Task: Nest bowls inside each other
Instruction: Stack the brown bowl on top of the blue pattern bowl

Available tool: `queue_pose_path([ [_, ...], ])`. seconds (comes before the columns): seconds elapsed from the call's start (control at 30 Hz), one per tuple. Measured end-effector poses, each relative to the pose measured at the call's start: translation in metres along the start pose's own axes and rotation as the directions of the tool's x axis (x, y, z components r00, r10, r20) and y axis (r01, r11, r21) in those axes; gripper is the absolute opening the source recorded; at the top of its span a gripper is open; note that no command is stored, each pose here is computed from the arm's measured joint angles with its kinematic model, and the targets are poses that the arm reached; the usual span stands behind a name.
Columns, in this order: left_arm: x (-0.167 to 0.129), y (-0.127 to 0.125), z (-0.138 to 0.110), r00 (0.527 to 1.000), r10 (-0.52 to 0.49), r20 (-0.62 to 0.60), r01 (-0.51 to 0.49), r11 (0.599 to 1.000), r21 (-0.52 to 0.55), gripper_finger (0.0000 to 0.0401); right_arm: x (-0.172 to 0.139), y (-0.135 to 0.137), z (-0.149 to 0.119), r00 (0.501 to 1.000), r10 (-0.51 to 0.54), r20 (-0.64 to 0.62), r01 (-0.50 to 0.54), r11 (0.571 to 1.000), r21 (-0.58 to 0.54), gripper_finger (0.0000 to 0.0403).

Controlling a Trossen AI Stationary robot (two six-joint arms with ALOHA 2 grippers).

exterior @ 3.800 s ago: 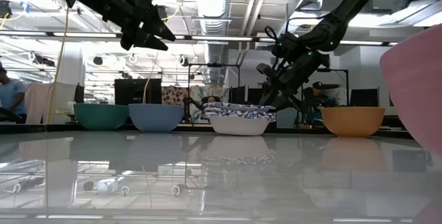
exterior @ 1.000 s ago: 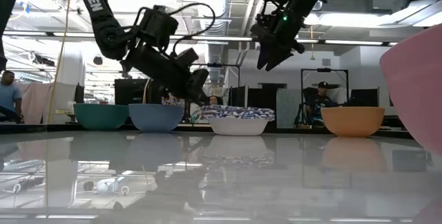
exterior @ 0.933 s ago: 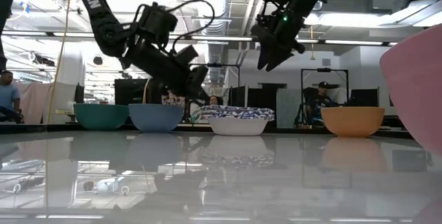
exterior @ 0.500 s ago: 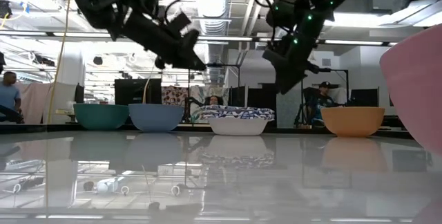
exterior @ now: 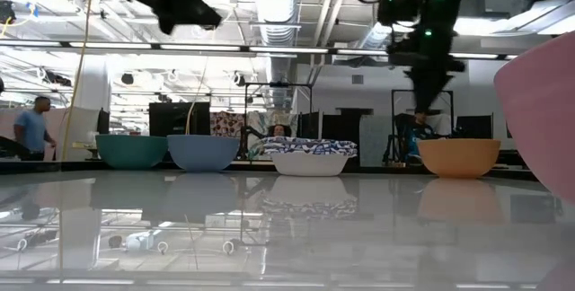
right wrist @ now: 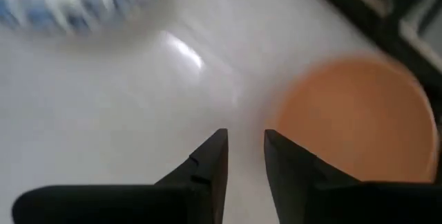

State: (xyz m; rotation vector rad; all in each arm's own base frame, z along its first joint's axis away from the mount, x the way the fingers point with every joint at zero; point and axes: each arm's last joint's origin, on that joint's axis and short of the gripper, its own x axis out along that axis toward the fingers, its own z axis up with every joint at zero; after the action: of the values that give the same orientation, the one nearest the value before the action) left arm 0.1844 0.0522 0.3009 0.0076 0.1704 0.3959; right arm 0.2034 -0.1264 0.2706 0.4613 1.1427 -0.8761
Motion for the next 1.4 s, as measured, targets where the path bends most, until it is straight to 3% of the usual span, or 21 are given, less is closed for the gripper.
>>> queue_pose_path([
  [0.17,-0.033,0.002,0.003,1.0,-0.021,-0.003,0.021,1.0,0.003,0.0069,0.0,-0.006,-0.01,0.993,-0.043,-0.108,0.042,0.999,-0.016,0.0156],
  [0.37,-0.055,-0.001,-0.001,0.997,-0.068,-0.037,0.067,0.998,-0.016,0.0169,0.0,-0.006,-0.007,0.995,-0.067,-0.073,0.066,0.998,-0.016,0.0222],
  [0.53,-0.06,-0.003,-0.006,0.993,-0.088,-0.084,0.081,0.994,-0.077,0.0235,0.008,-0.007,-0.01,0.995,-0.073,-0.075,0.073,0.997,-0.009,0.0235],
  [0.67,-0.06,-0.004,-0.009,0.988,-0.09,-0.124,0.08,0.993,-0.083,0.0254,0.022,-0.006,-0.017,0.991,-0.084,-0.107,0.083,0.996,-0.02,0.0227],
  [1.0,-0.06,-0.003,-0.01,0.988,-0.089,-0.128,0.079,0.994,-0.082,0.0256,0.065,0.004,-0.021,0.961,-0.123,-0.248,0.108,0.991,-0.074,0.0222],
  [1.1,-0.06,-0.003,-0.01,0.987,-0.087,-0.135,0.076,0.994,-0.082,0.0256,0.076,0.005,-0.02,0.948,-0.159,-0.277,0.142,0.987,-0.079,0.0209],
  [1.2,-0.06,-0.003,-0.012,0.985,-0.085,-0.148,0.074,0.994,-0.081,0.0256,0.085,0.006,-0.02,0.935,-0.179,-0.305,0.166,0.984,-0.069,0.0173],
  [1.4,-0.061,-0.003,-0.013,0.983,-0.084,-0.162,0.07,0.994,-0.086,0.0256,0.087,0.008,-0.02,0.936,-0.18,-0.303,0.178,0.983,-0.035,0.0037],
])
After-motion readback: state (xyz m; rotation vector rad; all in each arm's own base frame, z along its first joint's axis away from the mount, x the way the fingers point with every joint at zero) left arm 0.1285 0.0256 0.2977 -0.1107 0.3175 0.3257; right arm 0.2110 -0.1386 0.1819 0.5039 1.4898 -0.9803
